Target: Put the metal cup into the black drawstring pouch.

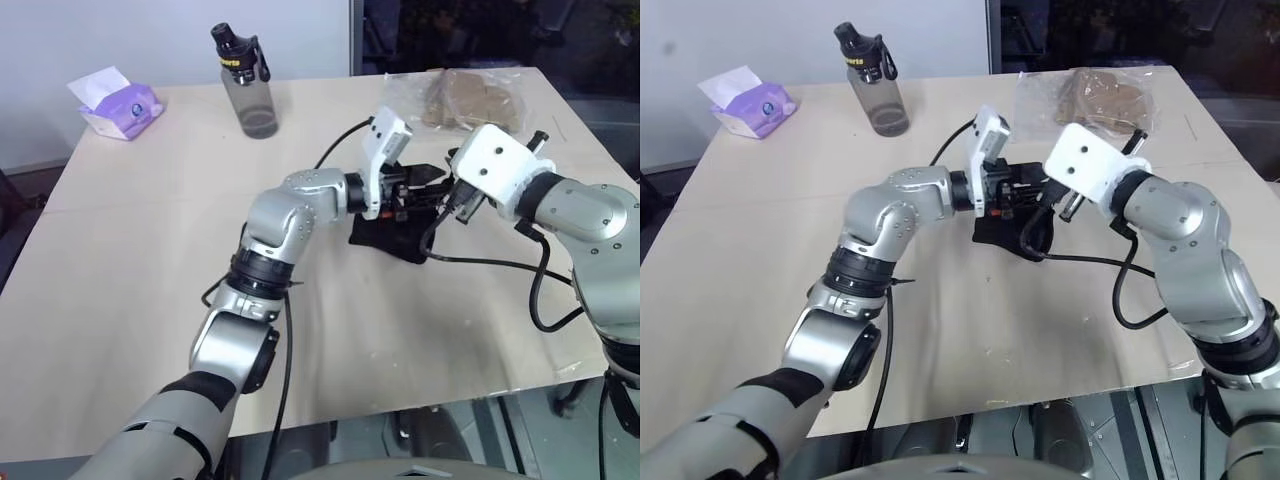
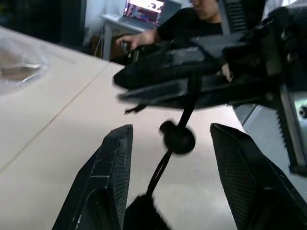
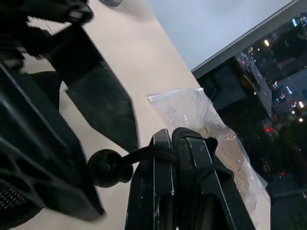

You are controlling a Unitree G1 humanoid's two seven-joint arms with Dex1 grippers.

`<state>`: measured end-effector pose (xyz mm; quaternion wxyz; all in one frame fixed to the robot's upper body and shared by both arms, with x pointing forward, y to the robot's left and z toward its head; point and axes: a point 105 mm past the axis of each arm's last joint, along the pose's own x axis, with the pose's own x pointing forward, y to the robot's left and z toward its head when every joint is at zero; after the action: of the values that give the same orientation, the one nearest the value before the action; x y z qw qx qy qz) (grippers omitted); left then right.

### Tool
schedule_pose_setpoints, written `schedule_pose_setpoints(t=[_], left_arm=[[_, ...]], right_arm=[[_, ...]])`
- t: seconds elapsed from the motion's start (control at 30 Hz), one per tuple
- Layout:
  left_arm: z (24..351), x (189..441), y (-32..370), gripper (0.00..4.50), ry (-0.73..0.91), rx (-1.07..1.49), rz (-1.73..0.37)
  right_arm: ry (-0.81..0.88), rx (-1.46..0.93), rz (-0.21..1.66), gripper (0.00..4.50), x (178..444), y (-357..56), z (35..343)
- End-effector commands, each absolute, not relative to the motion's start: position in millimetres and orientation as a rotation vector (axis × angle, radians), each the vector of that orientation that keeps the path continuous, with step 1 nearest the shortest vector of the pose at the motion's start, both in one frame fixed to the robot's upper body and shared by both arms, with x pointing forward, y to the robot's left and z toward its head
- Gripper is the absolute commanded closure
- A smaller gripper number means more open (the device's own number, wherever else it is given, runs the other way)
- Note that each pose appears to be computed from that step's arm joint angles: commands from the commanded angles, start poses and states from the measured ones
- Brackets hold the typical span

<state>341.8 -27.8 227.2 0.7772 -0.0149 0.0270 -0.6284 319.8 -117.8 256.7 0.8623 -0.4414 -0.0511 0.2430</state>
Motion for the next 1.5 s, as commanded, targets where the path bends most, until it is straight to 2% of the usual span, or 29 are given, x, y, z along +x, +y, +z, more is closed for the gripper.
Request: schedule_pose_setpoints(t=[0.03,0.13,0.17,0.2,0.33,0.43,0.6,0.73,0.87,0.93,1.07,1.1,1.2,1.23,1.33,1.37,1.4,1.43,1.47,1.5], left_arm=[[242,340,-38,1.9,-0.007,-0.009,-1.39],[242,339,-42,1.9,-0.018,0.003,-1.407],[243,340,-43,2.39,-0.023,0.0,-1.404],[243,340,-45,2.61,-0.023,-0.008,-1.413],[241,338,-48,4.28,-0.007,-0.005,-1.432],[220,346,-45,4.3,0.061,0.064,-1.388],[164,367,-8,4.3,0.215,0.245,-1.251],[148,378,33,4.3,0.283,0.334,-1.134],[147,394,70,4.3,0.289,0.523,-0.985],[149,391,70,4.3,0.272,0.547,-0.994],[148,374,41,4.3,0.198,0.374,-1.08],[145,371,39,3.25,0.19,0.362,-1.089],[150,367,36,1.96,0.138,0.293,-1.077],[156,366,37,1.28,0.104,0.279,-1.07],[179,371,50,0.02,-0.021,0.227,-0.966],[186,373,55,0.0,-0.059,0.2,-0.93],[195,377,64,0.0,-0.108,0.181,-0.861],[205,382,74,0.0,-0.17,0.174,-0.767],[213,384,85,0.0,-0.203,0.15,-0.707],[223,387,97,0.0,-0.252,0.131,-0.637]], right_arm=[[-0.16,-0.95,0.49,4.5,312,-115,270],[-0.155,-0.948,0.485,4.5,311,-116,270],[-0.153,-0.948,0.483,4.5,311,-117,270],[-0.151,-0.946,0.481,4.5,310,-117,270],[-0.144,-0.94,0.468,4.5,310,-120,270],[-0.131,-0.893,0.405,4.5,312,-134,273],[-0.051,-0.744,0.091,4.5,324,-213,278],[0.05,-0.725,0.004,4.5,323,-255,249],[0.08,-0.663,0.076,4.5,325,-247,218],[0.078,-0.593,0.129,4.5,325,-236,203],[0.086,-0.413,0.291,4.5,322,-202,171],[0.091,-0.392,0.316,4.5,320,-197,166],[0.128,-0.33,0.366,3.62,309,-191,148],[0.139,-0.329,0.369,2.99,304,-192,143],[0.159,-0.336,0.342,1.67,288,-203,138],[0.159,-0.343,0.329,1.6,283,-207,138],[0.153,-0.344,0.321,0.87,278,-210,139],[0.141,-0.351,0.325,0.81,271,-211,141],[0.121,-0.352,0.334,0.32,263,-210,144],[0.1,-0.341,0.339,0.32,256,-210,148]])
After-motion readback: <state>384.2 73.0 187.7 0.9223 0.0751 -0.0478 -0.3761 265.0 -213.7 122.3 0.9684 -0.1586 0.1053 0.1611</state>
